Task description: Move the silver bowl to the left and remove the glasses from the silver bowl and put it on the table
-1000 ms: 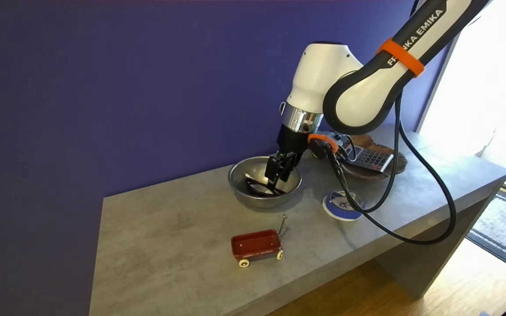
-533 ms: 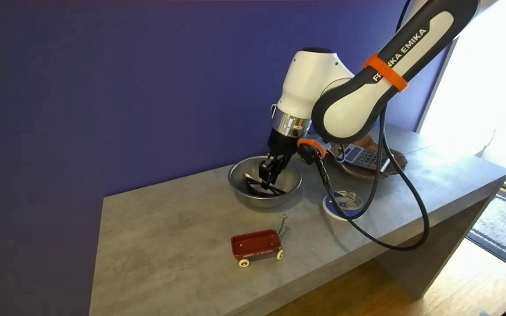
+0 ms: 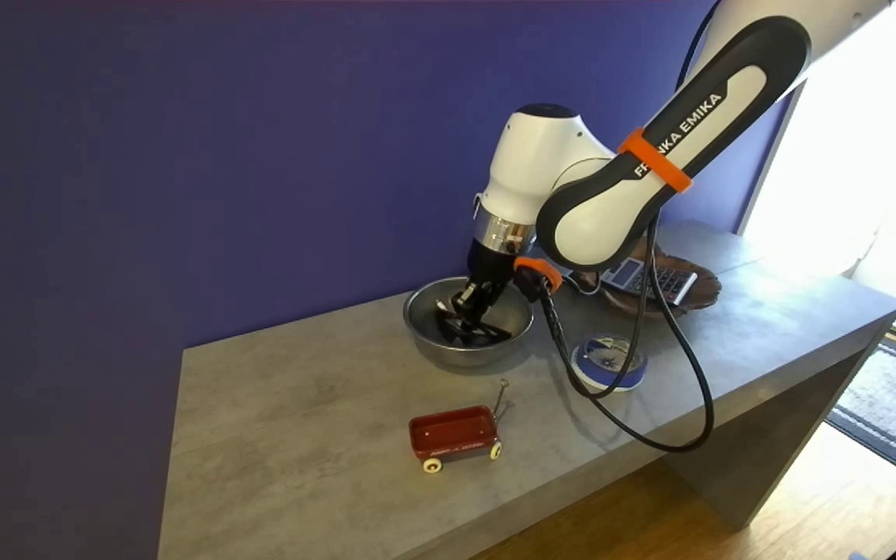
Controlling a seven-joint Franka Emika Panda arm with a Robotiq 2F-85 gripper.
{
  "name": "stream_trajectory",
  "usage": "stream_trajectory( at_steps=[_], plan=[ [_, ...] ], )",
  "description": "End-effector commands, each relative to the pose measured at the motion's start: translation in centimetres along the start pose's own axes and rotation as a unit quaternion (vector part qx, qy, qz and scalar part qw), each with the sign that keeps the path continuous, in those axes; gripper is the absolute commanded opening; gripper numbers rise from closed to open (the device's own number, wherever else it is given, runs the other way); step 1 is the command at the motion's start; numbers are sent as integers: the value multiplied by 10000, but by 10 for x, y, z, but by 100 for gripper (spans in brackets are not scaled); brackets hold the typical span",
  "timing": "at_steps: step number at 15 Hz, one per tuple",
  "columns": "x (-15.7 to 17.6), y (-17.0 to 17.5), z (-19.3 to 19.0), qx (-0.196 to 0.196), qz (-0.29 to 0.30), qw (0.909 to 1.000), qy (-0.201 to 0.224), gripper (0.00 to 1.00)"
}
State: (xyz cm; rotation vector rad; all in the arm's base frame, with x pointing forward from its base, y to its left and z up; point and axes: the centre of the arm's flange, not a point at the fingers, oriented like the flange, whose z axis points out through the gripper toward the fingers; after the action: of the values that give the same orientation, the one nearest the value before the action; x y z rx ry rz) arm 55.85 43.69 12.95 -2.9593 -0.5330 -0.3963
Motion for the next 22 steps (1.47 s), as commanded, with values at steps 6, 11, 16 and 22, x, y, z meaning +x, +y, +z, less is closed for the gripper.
stream_trajectory(
  at_steps=[6, 11, 16, 22],
  plan=[
    [17, 3, -44, -74, 159, 9998, 38, 1],
    [16, 31, -113, 369, 406, 9985, -32, 1],
    [-2, 70, -181, 633, 632, 9960, 55, 1],
    [-68, 131, -171, 393, 1044, 9933, -302, 1]
  ],
)
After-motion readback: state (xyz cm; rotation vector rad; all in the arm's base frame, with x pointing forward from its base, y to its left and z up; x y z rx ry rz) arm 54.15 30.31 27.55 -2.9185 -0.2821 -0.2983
